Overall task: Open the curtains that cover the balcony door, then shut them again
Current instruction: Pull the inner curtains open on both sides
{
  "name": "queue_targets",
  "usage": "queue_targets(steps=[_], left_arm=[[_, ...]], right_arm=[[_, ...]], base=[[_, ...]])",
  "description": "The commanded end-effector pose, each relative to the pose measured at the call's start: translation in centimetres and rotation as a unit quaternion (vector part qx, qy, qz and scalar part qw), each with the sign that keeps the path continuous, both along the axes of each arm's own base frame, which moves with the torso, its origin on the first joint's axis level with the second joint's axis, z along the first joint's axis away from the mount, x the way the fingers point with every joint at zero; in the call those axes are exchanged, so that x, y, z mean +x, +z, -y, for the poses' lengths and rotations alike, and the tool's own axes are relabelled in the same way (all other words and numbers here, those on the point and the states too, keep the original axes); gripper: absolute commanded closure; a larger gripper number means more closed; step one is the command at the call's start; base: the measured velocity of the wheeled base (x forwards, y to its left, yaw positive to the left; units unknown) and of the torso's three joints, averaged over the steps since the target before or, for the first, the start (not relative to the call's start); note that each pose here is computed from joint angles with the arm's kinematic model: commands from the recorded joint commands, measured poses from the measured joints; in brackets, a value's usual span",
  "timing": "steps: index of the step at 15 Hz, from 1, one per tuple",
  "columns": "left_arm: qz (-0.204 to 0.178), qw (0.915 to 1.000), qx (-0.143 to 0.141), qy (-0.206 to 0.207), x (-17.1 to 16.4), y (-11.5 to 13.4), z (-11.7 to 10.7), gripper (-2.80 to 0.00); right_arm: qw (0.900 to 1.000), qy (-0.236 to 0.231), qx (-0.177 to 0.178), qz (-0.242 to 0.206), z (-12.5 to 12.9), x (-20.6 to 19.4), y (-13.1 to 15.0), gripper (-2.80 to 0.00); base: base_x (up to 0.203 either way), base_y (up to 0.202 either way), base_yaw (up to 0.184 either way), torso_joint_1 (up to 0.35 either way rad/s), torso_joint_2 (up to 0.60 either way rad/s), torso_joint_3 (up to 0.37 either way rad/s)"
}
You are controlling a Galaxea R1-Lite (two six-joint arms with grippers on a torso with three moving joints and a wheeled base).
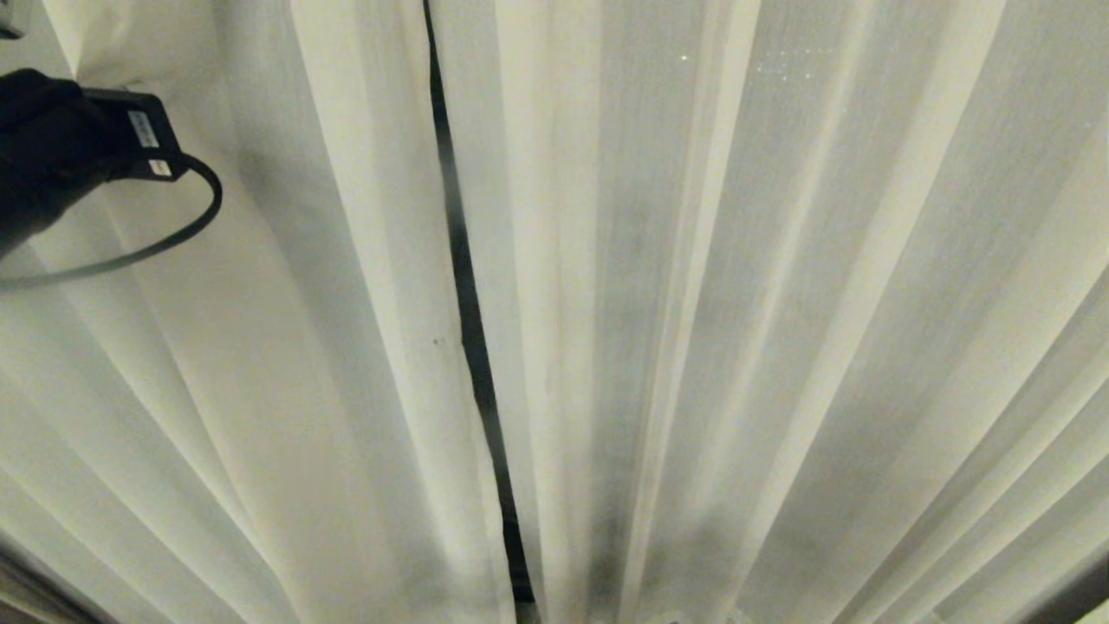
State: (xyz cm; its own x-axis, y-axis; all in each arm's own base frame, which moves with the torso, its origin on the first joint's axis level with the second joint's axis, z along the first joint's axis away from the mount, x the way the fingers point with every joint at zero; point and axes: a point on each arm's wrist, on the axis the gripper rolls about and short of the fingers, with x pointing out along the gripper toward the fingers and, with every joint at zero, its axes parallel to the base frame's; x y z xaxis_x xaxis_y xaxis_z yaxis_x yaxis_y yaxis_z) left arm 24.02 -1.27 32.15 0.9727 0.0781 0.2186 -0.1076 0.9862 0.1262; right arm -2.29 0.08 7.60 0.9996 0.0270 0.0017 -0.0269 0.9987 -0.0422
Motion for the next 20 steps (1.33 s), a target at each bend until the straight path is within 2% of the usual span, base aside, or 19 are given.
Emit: queue_targets(steps=[1,7,20], left_arm=[[-0.007,1.0000,0.000,0.001,0.03,-0.15,-0.04,0.00],[-0.012,0.9998,-0.004,0.017,0.05,-0.25,-0.13,0.00],[-0.011,0.9996,-0.006,0.025,-0.03,-0.19,-0.17,0.00]], right_arm=[[1.000,0.000,0.000,-0.001,0.00,0.01,0.00,0.00],[1.000,0.000,0.000,-0.001,0.00,0.01,0.00,0.00],[1.000,0.000,0.000,-0.001,0.00,0.01,0.00,0.00]], base=[[0.000,0.000,0.000,0.000,0.00,0.000],[0.001,0.016,-0.001,-0.001,0.00,0.001],[0.000,0.184,0.000,0.002,0.00,0.003]])
